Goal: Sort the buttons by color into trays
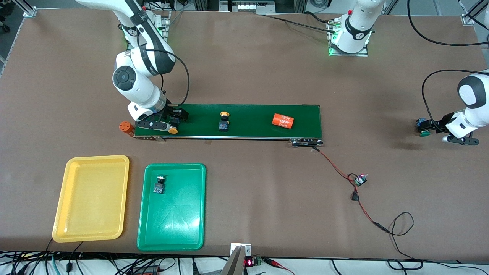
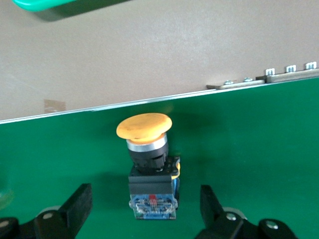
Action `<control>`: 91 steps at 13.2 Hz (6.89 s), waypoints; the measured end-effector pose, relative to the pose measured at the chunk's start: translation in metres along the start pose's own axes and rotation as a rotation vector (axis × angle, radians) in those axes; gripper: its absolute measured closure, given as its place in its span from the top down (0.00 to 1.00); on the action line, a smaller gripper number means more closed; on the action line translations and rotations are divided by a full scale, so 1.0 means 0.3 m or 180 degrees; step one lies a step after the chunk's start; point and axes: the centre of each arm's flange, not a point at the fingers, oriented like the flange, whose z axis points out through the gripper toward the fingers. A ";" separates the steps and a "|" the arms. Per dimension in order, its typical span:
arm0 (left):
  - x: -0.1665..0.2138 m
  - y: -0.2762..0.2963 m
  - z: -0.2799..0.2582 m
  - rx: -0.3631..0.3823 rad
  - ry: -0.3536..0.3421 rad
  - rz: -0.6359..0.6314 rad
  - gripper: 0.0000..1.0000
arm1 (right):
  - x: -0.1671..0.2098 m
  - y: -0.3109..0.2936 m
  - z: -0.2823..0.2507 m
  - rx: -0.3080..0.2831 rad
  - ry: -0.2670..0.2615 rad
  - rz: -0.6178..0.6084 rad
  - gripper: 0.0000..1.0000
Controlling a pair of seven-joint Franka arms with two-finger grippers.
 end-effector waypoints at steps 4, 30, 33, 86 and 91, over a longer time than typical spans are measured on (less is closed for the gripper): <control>-0.006 0.008 0.013 -0.0003 0.0009 0.0006 0.84 | 0.005 0.014 0.022 -0.0016 -0.0030 0.0023 0.77; 0.199 1.150 -0.336 -0.0090 -0.0539 0.1243 0.33 | 0.710 0.751 -0.064 -0.0896 0.0572 -0.1760 0.41; 0.189 1.439 -0.331 0.0009 -0.0528 0.1404 0.33 | 0.763 0.788 -0.069 -0.0919 0.0681 -0.1820 0.41; 0.223 0.935 -1.439 -0.0011 0.0656 -0.0625 1.00 | 0.216 -0.181 0.027 -0.0256 -0.0903 0.0025 1.00; 0.222 0.954 -1.416 0.0027 0.0499 -0.0591 1.00 | 0.239 -0.110 0.048 -0.0258 -0.0958 0.0048 0.76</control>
